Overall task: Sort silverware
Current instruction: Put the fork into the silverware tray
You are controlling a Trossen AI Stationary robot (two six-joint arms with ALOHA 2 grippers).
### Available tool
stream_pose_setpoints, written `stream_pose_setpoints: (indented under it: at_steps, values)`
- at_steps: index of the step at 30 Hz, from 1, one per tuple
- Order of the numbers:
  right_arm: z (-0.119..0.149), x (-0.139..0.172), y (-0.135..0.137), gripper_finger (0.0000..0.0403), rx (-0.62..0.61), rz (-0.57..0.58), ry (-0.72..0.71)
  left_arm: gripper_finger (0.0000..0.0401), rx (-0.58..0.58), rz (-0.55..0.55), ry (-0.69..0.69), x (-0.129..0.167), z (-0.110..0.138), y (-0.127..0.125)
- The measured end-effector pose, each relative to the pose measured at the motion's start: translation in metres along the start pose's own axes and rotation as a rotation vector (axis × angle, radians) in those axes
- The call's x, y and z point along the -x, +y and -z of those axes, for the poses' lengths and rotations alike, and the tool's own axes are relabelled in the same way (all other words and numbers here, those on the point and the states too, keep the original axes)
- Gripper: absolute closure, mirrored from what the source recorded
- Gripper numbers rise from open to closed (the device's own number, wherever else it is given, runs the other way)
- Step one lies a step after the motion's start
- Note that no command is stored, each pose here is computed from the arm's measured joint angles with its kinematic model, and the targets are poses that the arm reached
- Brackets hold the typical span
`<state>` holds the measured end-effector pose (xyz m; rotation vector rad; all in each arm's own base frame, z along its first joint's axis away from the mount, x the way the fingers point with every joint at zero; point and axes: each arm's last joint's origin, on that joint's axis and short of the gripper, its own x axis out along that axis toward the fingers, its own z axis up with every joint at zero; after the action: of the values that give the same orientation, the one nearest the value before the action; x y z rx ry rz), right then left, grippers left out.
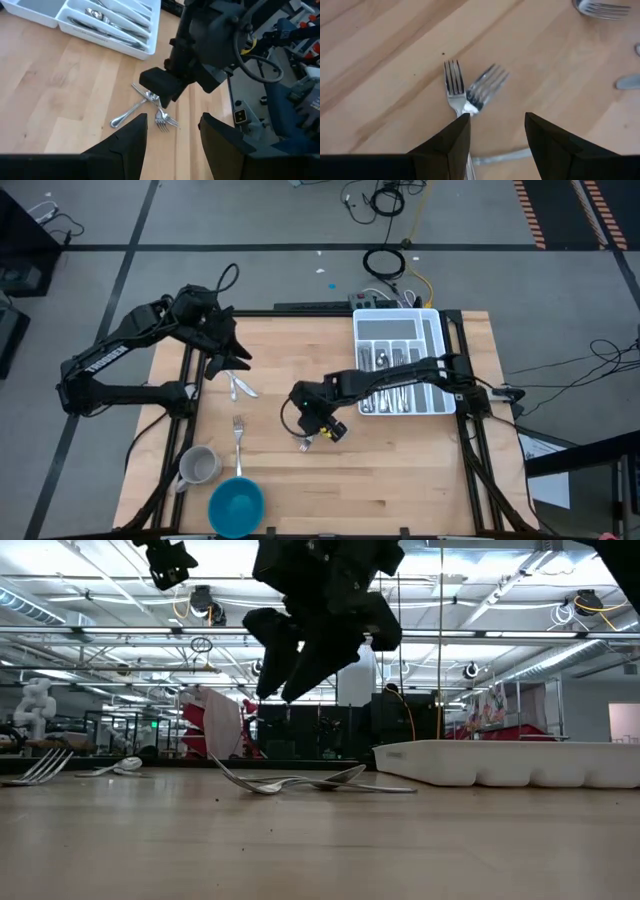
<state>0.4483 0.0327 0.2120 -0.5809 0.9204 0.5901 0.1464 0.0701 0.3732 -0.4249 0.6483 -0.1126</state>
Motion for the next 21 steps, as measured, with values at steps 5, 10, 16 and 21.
stream_pose_setpoints:
  at_steps: [5, 10, 16, 21]
  values:
    - [0.004, -0.02, 0.004, 0.0222, 0.0, -0.029, 0.027, 0.0216, 0.011, -0.011, 0.016, 0.0, 0.002, 0.0]
    - [0.012, -0.04, 0.004, 0.0222, -0.007, -0.056, 0.062, 0.0216, 0.012, -0.014, 0.018, 0.0, 0.002, 0.0]
    - [0.025, -0.058, 0.011, 0.0222, -0.027, -0.129, 0.139, 0.0216, 0.005, -0.014, 0.018, 0.0, 0.002, 0.0]
    - [0.03, -0.064, 0.012, 0.0237, -0.032, -0.133, 0.178, 0.0216, 0.003, -0.019, 0.019, 0.0, 0.002, 0.0]
